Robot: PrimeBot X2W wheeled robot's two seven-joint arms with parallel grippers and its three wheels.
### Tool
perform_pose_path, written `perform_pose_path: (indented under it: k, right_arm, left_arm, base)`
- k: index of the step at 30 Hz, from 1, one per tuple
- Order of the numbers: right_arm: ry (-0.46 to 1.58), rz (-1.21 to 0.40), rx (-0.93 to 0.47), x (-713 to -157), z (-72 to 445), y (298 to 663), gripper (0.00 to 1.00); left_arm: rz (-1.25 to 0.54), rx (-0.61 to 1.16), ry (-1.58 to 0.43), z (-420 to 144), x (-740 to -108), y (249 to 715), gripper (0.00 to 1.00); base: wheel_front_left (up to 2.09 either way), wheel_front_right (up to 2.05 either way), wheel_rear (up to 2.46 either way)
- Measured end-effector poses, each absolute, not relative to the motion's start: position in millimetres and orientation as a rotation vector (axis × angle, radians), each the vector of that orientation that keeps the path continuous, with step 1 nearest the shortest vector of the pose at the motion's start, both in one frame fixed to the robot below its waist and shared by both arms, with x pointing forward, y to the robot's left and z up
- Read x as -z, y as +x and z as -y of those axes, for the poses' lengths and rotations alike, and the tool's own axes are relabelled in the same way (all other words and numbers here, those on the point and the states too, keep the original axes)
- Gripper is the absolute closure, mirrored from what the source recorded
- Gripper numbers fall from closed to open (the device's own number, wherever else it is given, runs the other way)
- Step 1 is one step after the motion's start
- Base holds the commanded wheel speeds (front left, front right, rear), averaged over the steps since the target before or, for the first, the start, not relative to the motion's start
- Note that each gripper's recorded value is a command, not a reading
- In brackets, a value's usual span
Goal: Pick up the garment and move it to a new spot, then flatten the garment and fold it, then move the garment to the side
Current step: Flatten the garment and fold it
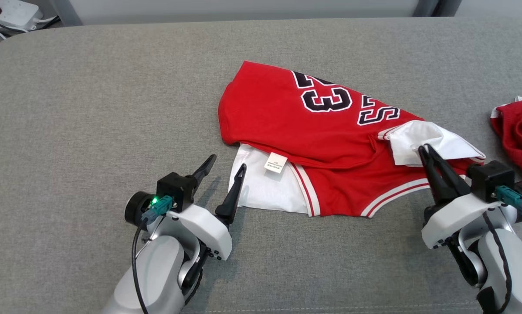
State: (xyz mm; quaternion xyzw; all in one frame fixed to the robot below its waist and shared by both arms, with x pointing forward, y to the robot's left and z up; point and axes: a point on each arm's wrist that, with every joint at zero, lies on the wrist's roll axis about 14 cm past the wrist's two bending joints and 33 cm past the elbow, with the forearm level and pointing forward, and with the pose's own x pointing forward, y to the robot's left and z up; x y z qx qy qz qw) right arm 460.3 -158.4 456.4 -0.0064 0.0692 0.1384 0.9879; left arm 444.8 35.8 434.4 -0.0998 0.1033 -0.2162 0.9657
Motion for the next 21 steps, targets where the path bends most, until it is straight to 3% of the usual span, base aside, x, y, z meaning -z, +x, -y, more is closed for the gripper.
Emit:
perform_pose_path:
  k: [3, 4, 5, 6, 12, 21]
  right_arm:
    - [-0.008, -0.169, -0.292, -445.5, 153.9, 457.1, 0.75]
    - [-0.006, -0.166, -0.295, -445.9, 152.6, 458.4, 0.60]
    - [-0.008, -0.163, -0.298, -446.6, 151.5, 460.0, 0.07]
    - [-0.009, -0.157, -0.304, -448.1, 149.9, 461.4, 0.00]
    - [-0.009, -0.140, -0.317, -452.1, 146.0, 466.3, 0.00]
    - [-0.001, -0.169, -0.288, -439.6, 154.7, 464.0, 0.00]
  left_arm:
    - [-0.204, 0.473, -0.161, -28.2, -435.6, 454.8, 0.00]
    - [-0.205, 0.481, -0.142, -26.2, -435.1, 458.7, 0.00]
    - [-0.206, 0.489, -0.119, -25.2, -434.3, 462.7, 0.00]
    - [-0.205, 0.505, -0.081, -23.8, -433.3, 466.5, 0.00]
    - [-0.246, 0.562, 0.133, -23.8, -412.2, 489.3, 0.00]
    - [-0.294, 0.575, 0.201, -19.1, -386.5, 505.5, 0.00]
  base:
    - [0.00, 0.00, 0.00]
    - [0.00, 0.00, 0.00]
    - [0.00, 0.00, 0.00]
    - [0.00, 0.00, 0.00]
    - [0.00, 0.00, 0.00]
    - [0.00, 0.00, 0.00]
